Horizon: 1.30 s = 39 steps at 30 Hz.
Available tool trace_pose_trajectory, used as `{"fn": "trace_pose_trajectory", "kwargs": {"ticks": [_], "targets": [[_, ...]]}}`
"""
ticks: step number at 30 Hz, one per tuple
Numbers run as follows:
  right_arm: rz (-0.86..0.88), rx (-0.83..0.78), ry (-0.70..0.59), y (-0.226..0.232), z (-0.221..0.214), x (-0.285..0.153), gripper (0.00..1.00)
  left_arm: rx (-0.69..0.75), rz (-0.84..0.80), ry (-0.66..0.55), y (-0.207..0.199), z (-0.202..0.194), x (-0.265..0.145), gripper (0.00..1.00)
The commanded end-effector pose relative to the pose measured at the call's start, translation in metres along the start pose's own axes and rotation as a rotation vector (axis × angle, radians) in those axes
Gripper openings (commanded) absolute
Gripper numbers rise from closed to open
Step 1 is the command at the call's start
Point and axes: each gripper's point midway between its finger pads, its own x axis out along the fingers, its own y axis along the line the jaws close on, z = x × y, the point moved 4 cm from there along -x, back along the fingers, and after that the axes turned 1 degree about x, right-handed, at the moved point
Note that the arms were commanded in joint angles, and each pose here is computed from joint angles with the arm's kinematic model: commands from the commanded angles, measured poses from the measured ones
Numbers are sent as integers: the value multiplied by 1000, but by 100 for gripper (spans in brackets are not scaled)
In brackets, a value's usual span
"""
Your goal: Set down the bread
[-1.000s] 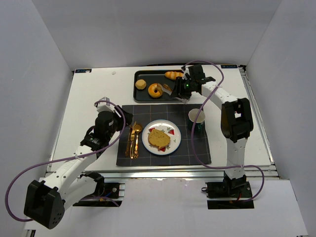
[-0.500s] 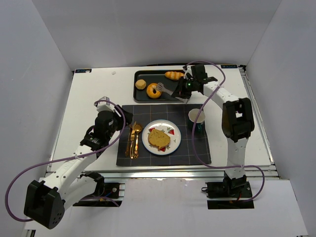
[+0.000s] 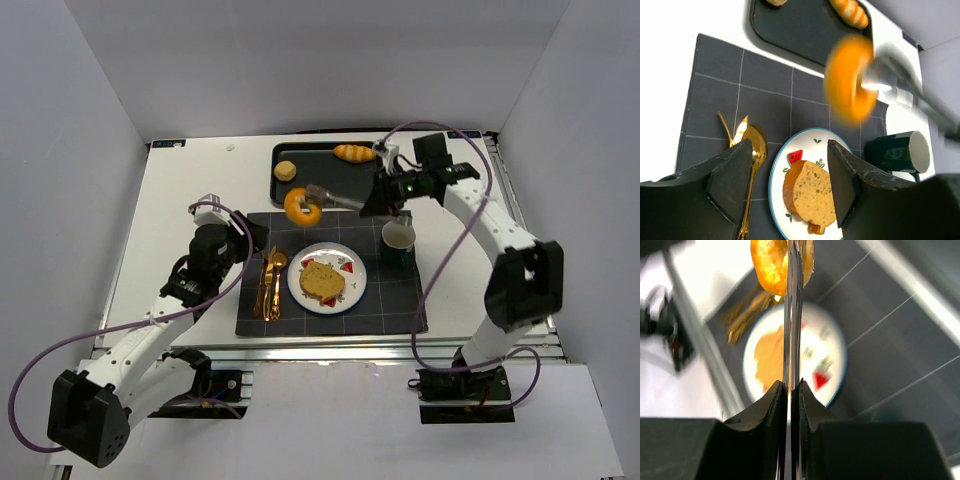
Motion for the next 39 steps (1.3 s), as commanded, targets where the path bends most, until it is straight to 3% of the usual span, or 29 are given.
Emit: {"fn": "trace_pose_trajectory", "kwargs": {"ticks": [1,9,13,15,21,25,28,39], "targets": [[75,-138,87,36,-42,-25,0,7,-34,-46,-6,10,-5,71],[57,-179,173,60,-103,-43,0,8,-67,-48,-8,8,-4,71],[53,-184,197,58,-114,-38,0,12,-75,-38,-10,7,-2,71],[34,-170,220,52,-118,-35,6,12,-72,-39,-9,7,-3,71],[-11,-175,221,41,-110,-31,20,-2,-70,-69,-9,13,-10,71],[-5,-185,207,43,-103,-32,39,-16,-71,-84,-9,15,-13,71],[6,-191,198,45,-99,-32,45,-19,-73,-84,-9,15,-14,71],[-31,-241,150,46,-75,-39,46,-16,-80,-85,-11,17,-14,71]]}}
